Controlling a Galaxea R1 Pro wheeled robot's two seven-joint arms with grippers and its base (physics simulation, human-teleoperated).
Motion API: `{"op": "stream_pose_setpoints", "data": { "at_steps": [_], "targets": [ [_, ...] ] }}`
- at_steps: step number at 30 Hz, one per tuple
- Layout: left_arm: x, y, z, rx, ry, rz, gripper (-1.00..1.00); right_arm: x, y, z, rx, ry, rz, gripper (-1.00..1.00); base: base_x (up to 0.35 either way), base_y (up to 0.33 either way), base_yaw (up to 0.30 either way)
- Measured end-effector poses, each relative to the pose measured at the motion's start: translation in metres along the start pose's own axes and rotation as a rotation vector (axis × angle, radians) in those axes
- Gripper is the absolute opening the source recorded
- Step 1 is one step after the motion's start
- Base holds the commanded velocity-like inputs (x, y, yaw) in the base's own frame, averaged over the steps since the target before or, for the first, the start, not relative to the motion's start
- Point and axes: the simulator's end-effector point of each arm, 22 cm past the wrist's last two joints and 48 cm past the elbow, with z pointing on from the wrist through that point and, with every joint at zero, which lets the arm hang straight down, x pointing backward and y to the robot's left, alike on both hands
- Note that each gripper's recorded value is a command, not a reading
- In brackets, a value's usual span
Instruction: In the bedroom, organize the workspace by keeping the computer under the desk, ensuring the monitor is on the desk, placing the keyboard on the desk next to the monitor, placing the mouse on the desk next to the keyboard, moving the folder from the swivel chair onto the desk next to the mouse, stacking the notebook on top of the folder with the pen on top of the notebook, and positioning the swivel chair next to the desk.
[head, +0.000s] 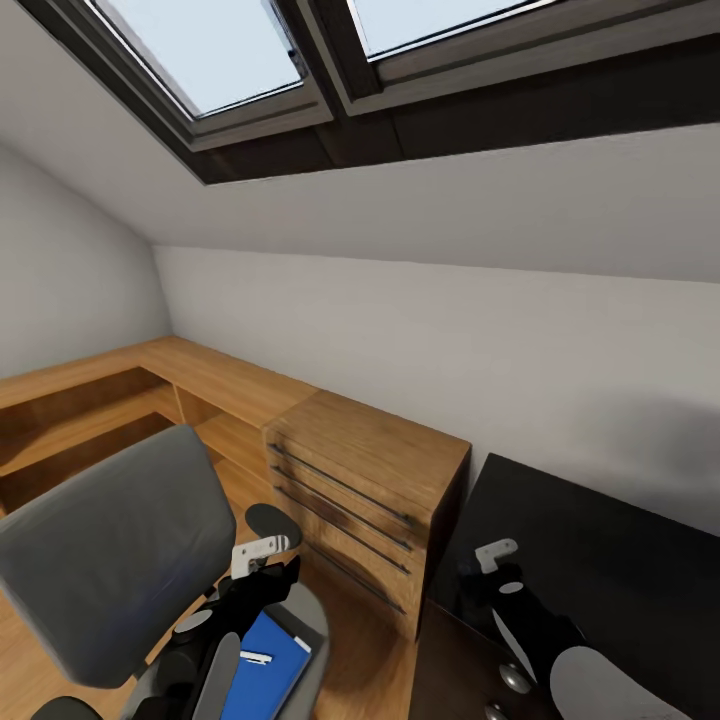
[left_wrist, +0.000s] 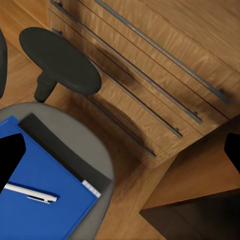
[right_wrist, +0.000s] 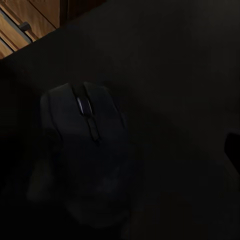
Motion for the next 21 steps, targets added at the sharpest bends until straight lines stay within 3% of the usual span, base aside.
{"op": "stream_pose_setpoints", "data": {
  "at_steps": [12, 21],
  "targets": [
    [0.0, 0.0, 0.0, 0.0, -0.001, 0.0, 1.0, -0.003, 0.0, 0.0, -0.002, -0.007, 0.002, 1.0, 0.0, 0.0, 0.0],
    [0.0, 0.0, 0.0, 0.0, 0.0, 0.0, 1.0, -0.077, -0.016, -0.021, 0.034, -0.192, 0.045, 1.0, 0.0, 0.0, 0.0]
  ]
}}
